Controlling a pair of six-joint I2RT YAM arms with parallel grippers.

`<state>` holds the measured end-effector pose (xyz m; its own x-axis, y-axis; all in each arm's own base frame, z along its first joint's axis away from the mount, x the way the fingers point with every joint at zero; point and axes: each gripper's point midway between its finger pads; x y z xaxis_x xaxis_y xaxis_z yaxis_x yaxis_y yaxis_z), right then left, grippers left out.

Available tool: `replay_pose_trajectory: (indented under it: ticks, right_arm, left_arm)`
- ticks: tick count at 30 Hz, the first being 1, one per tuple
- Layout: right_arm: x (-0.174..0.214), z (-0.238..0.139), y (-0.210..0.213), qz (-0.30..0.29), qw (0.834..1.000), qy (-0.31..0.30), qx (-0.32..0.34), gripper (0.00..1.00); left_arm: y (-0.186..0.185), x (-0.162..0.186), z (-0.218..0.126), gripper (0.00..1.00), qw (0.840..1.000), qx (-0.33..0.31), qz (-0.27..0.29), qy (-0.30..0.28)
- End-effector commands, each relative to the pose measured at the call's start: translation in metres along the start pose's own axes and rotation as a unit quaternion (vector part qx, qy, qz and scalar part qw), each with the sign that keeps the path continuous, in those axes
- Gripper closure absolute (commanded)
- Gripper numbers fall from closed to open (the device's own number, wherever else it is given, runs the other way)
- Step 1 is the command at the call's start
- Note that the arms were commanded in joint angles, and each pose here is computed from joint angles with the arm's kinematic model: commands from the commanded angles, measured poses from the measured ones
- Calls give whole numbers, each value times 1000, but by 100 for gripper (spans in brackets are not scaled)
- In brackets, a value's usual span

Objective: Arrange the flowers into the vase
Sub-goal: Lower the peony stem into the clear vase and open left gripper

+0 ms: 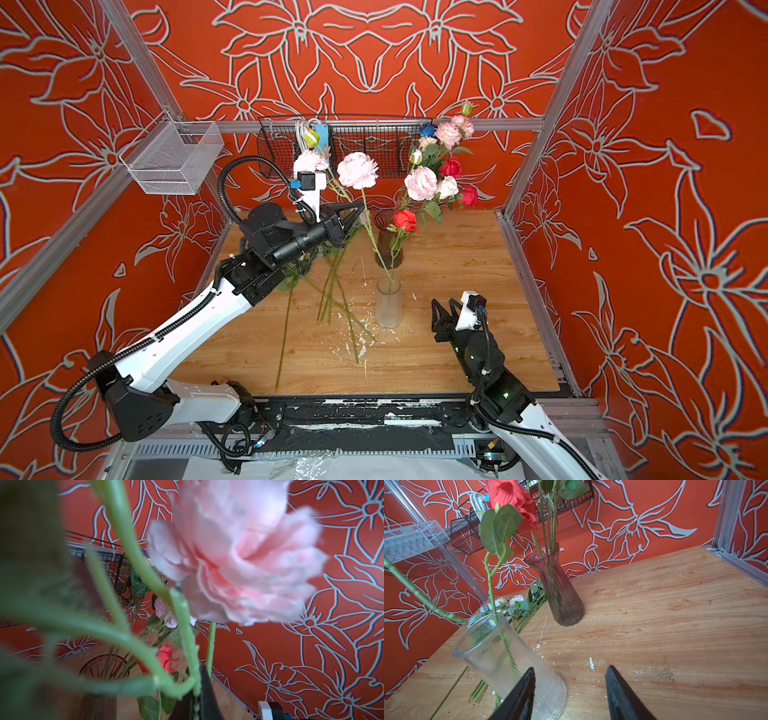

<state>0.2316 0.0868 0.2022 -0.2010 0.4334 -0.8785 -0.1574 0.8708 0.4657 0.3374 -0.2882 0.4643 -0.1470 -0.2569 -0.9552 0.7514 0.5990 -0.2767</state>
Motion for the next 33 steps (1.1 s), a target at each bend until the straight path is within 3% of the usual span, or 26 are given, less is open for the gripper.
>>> replay_pose_trajectory:
  ticks: [1, 12, 15, 20, 23, 30, 33]
  right_arm:
    - [-9, -2, -2, 3, 1000, -14, 7, 44]
    - [-8, -2, 0, 6, 1000, -12, 3, 44]
    - [-7, -2, 0, 7, 1000, -11, 3, 44]
    - [-8, -2, 0, 7, 1000, -11, 2, 44]
    - [-8, -2, 0, 8, 1000, -11, 2, 44]
    - [-8, -3, 1, 10, 1000, -11, -1, 44]
    - [-8, -3, 2, 11, 1000, -9, -4, 44]
  left_arm:
    - [12, 26, 12, 100, 1000, -12, 4, 26]
    - [31, 122, 22, 100, 994, -36, -31, 102]
    - [26, 139, 22, 91, 991, -30, -29, 129]
    - [26, 150, 11, 57, 987, -40, -26, 156]
    - [27, 150, -2, 44, 984, -55, -19, 170]
    - [43, 145, -58, 33, 974, -137, -8, 181]
    - [63, 148, -87, 27, 964, -204, -7, 172]
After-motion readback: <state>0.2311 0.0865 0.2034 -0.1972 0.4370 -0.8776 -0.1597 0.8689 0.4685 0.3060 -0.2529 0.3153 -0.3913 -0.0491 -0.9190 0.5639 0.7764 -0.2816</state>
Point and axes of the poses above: each gripper's point midway between its finger pads, its own z axis out along the fingers, its own y axis along the line the jaws close on, x = y × z, and after that the axes turned 6 degrees about z, right-handed
